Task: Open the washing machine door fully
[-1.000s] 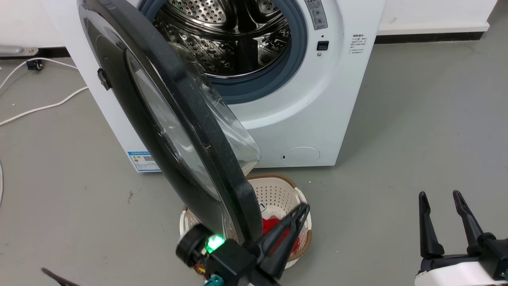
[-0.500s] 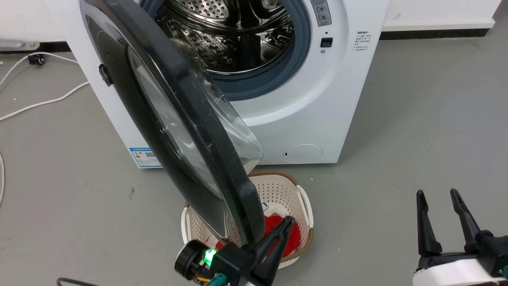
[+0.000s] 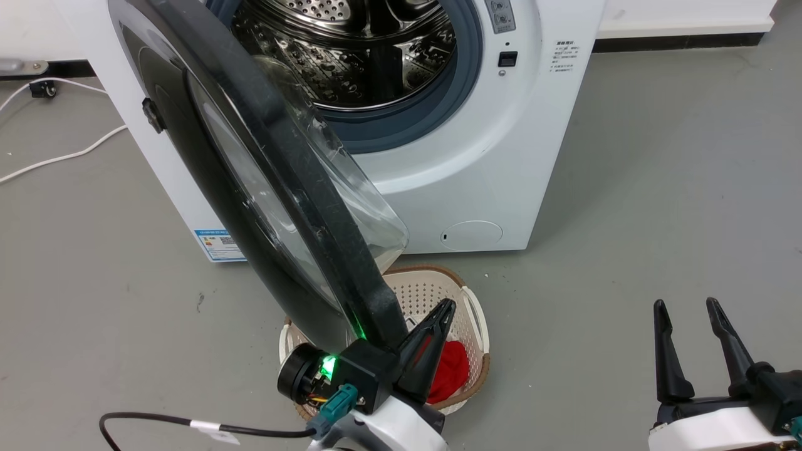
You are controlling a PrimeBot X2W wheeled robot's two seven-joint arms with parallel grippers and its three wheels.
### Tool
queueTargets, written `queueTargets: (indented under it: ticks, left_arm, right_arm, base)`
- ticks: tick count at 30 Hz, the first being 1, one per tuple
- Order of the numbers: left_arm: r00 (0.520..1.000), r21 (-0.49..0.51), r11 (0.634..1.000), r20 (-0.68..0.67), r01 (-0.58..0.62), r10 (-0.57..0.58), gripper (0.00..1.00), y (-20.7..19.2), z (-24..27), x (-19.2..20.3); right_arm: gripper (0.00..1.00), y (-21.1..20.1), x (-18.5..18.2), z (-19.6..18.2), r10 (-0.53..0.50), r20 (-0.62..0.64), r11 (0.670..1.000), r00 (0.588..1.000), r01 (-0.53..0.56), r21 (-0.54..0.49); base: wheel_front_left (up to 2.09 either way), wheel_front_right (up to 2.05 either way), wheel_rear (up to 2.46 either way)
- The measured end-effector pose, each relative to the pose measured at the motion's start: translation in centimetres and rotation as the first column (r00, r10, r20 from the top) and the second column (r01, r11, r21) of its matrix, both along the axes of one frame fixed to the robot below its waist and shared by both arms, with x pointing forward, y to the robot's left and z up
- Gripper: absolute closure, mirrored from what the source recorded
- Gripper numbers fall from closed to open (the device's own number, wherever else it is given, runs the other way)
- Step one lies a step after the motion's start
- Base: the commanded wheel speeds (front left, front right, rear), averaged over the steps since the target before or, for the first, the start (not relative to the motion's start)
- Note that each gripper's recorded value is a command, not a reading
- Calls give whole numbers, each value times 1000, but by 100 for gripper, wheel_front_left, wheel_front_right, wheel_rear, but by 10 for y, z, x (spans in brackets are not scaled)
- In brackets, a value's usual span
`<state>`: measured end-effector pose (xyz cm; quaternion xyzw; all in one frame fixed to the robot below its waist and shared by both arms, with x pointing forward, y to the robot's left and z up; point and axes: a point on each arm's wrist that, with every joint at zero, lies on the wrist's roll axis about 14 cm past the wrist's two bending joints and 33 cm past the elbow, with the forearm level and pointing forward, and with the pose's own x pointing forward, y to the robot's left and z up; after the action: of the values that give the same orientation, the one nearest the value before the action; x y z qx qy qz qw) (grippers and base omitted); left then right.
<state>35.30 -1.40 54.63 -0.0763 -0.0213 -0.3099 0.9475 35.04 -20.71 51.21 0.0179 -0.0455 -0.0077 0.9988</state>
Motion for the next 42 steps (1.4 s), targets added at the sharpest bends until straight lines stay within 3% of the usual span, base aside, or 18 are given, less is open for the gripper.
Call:
queueTargets:
  ticks: [19,33,42]
  left_arm:
    - [998,-4,998,-12,-59,59,100,9,-9,6]
    - [981,8,982,-49,-187,187,100,47,-18,-12]
    - [951,20,954,-72,-301,301,100,81,-24,-30]
  right_arm:
    - [0,1,2,-3,2,-1,1000,1000,-2,18]
    - [0,16,10,-3,50,3,999,999,-50,21]
    - [0,39,19,-5,121,-3,992,993,-121,19]
  base:
    - [0,0,0]
    - [0,0,0]
    - [0,0,0]
